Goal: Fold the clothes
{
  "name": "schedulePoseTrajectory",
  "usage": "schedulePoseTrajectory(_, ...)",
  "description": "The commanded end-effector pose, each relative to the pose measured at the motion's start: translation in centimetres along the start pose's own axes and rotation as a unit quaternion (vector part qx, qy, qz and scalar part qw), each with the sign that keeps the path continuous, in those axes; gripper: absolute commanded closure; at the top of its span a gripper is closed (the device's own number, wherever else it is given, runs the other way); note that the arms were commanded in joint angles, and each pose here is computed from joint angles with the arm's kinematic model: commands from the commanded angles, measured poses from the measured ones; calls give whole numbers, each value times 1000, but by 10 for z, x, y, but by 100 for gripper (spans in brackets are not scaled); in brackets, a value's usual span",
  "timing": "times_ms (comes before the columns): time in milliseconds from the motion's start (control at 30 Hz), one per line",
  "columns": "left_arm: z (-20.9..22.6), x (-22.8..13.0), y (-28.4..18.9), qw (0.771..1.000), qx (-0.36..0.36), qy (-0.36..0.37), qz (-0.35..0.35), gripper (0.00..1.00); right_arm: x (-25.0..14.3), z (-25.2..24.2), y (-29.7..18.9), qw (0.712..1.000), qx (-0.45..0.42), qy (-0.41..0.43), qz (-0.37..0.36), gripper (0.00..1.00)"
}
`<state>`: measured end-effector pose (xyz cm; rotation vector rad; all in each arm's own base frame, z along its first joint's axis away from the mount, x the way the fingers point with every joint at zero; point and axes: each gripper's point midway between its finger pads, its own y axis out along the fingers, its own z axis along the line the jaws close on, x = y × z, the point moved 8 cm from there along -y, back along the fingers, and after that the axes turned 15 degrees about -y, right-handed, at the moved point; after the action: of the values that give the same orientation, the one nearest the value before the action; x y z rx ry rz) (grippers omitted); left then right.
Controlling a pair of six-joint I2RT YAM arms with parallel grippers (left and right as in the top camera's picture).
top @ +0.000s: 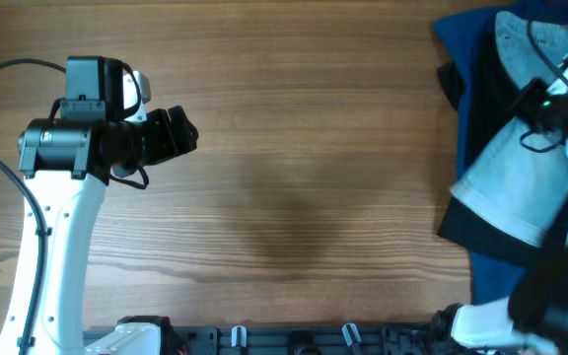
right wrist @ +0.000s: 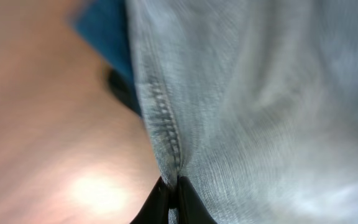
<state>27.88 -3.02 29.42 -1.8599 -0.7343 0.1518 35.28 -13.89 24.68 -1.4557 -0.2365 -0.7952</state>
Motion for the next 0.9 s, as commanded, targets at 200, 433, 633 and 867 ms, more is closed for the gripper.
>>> schedulePoseTrajectory(200,5,-4,-55,993,0,21,-115,3,-36,214,-72,931,288,-222,-32,96)
schedulePoseTrajectory(433,17,-20,-107,975,2,22,-221,0,-176,369,-82,813,397,-423,46,96)
schedulePoseTrajectory(633,21,-25,-115,972,5,21,-234,0,-137,348,-76,885,296,-360,-14,28)
schedulePoseTrajectory(867,19,-19,-103,977,15,19,-213,38,-125,302,40,950,194,-220,106,86)
